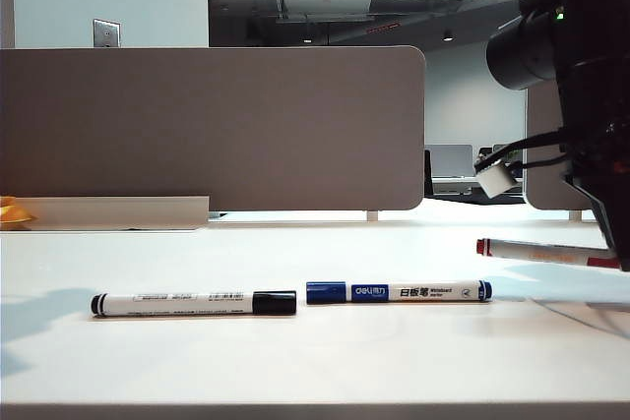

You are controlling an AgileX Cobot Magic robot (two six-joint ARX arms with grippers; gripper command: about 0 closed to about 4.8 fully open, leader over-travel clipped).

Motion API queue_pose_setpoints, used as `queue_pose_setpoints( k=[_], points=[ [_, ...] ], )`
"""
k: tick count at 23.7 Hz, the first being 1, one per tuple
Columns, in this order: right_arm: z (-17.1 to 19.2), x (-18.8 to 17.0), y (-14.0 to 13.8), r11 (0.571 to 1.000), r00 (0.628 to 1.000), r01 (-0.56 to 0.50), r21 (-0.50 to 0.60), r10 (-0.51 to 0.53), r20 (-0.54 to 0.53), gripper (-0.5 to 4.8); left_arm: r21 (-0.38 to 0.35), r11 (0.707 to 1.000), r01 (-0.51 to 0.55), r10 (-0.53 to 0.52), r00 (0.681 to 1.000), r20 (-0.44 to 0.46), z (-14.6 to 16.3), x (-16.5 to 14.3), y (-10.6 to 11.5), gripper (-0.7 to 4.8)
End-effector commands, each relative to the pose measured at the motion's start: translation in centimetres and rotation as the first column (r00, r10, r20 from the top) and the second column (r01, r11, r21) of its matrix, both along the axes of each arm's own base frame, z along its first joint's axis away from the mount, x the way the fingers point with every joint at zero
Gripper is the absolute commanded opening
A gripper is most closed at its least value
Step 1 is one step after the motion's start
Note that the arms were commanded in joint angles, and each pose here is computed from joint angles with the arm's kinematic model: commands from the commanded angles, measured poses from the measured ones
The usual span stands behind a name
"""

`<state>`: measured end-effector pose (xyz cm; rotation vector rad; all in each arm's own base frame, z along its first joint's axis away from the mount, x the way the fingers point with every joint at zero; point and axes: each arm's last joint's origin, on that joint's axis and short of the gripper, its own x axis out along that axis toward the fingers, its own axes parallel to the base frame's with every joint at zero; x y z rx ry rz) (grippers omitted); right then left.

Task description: Pick up the markers one by one and line them up horizontally in a straight line on the table.

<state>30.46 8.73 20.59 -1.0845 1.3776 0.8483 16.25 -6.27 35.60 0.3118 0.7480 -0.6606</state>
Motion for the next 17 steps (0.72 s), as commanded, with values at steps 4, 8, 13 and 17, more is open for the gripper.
queue_pose_setpoints(
  k=[4,8,13,17],
  points=[
    [-0.3,0.1,0.1,1.0,1.0,-0.004,0.005,0.004,-0.015,0.86,0.005,1.0,0.022,-0.022,1.0,0.021,0.1,0.0,0.0,0.52],
    [-0.9,-0.3,-0.1,1.0,0.999,-0.025,-0.007,0.025,-0.044,0.86,0.016,0.999,0.038,-0.038,0.999,0.028,0.1,0.0,0.0,0.52],
    [-2.2,-1.0,-0.3,0.999,0.997,-0.029,-0.038,0.026,-0.076,0.85,-0.021,0.991,0.131,-0.13,0.991,0.033,0.2,-0.1,-0.2,0.52],
    [-2.4,-1.2,-0.4,0.998,0.995,-0.054,-0.041,0.051,-0.087,0.86,-0.053,0.982,0.182,-0.18,0.983,0.033,0.2,-0.2,-0.4,0.52]
  ],
)
